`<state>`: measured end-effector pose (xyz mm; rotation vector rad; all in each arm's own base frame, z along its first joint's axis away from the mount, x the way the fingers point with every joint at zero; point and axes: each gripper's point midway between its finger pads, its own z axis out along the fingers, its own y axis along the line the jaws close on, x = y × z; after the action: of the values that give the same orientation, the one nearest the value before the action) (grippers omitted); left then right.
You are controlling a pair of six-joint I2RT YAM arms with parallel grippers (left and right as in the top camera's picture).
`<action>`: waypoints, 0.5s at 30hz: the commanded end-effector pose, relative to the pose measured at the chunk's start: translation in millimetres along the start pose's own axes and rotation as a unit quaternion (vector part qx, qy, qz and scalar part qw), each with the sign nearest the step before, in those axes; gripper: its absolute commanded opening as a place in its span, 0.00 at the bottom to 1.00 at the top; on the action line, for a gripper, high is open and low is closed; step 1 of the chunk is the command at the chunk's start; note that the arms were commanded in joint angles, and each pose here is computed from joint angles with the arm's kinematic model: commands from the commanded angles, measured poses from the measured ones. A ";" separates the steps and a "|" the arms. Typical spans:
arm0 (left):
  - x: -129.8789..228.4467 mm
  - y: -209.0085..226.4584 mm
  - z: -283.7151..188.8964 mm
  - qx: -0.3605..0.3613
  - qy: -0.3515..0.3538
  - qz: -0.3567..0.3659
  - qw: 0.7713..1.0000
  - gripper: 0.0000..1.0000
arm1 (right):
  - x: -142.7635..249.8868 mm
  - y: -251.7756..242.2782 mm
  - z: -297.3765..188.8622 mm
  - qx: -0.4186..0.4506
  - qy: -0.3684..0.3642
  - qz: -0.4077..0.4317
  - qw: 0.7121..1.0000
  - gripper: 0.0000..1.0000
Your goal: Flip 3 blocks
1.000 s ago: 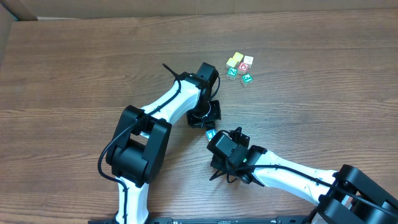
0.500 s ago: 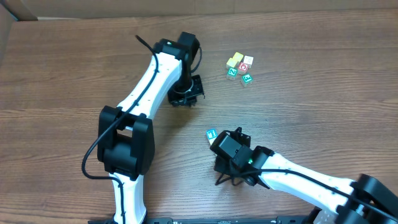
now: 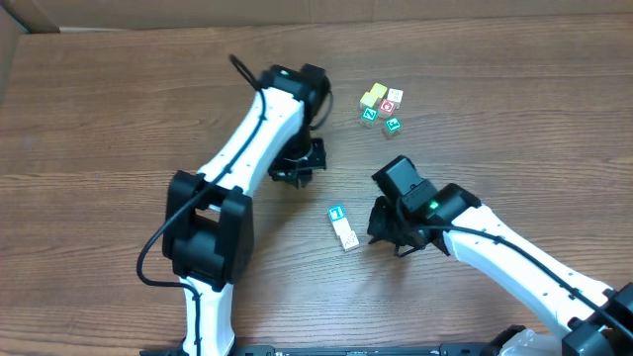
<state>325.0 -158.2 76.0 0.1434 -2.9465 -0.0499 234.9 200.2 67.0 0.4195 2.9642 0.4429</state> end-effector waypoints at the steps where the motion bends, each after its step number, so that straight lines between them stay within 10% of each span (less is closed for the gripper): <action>1: 10.6 -0.7 15.7 -0.029 -0.002 -0.001 1.000 0.04 | 2.9 5.2 5.9 -0.004 0.017 -0.017 1.000 0.04; 15: 13.8 -2.6 52.7 0.004 0.019 -0.028 0.999 0.04 | 3.7 14.0 47.0 0.005 0.027 -0.032 0.999 0.04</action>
<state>301.8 -153.8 23.3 0.1930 -2.9046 -0.1004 241.7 219.0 27.7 0.3509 3.0210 0.4297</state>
